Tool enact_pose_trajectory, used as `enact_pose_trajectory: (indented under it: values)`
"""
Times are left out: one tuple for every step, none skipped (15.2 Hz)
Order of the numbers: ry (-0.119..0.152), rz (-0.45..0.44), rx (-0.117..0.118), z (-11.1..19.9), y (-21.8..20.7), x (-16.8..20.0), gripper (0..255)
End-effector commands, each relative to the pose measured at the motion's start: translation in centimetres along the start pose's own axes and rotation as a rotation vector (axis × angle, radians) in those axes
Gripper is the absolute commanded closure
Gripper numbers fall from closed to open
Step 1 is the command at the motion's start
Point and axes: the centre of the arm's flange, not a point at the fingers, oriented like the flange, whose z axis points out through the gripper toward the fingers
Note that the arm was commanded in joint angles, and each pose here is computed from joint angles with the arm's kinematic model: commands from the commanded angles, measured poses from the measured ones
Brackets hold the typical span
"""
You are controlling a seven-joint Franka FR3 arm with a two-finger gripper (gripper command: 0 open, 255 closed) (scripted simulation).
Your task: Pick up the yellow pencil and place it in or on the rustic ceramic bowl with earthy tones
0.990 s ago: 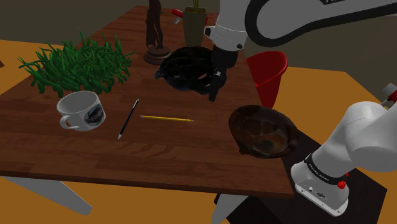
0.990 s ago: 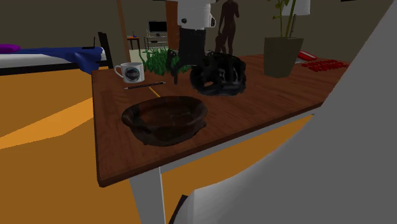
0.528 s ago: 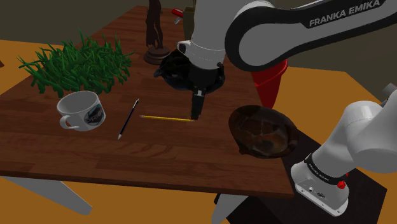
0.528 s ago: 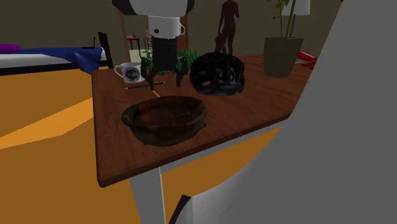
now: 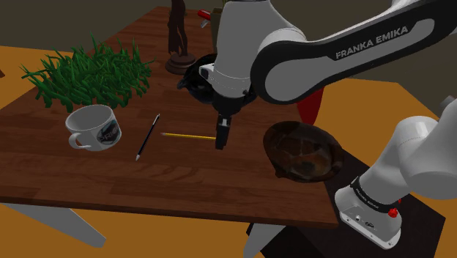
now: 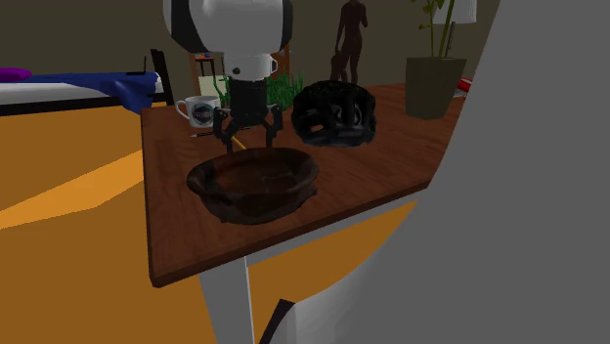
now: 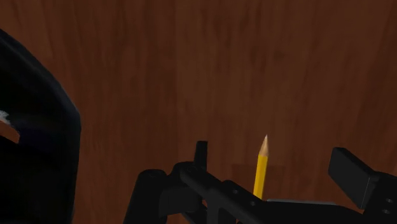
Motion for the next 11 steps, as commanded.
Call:
enact_pose_trajectory:
  values:
    - [0.001, 0.0, 0.0, 0.35, -0.01, -0.01, 0]
    - [0.001, 0.0, 0.0, 0.35, -0.01, 0.0, 0]
    - [0.001, 0.0, 0.0, 0.35, -0.01, 0.0, 0]
    - [0.001, 0.0, 0.0, 0.35, -0.01, 0.0, 0]
    - [0.001, 0.0, 0.0, 0.35, -0.01, 0.0, 0]
    - [0.001, 0.0, 0.0, 0.35, -0.01, 0.0, 0]
    - [0.0, 0.0, 0.0, 0.34, -0.01, 0.0, 0]
    - [0.0, 0.0, 0.0, 0.34, -0.01, 0.0, 255]
    - [0.0, 0.0, 0.0, 0.34, -0.01, 0.0, 255]
    - [0.0, 0.0, 0.0, 0.34, -0.01, 0.0, 255]
    - [0.0, 0.0, 0.0, 0.26, 0.04, -0.07, 255]
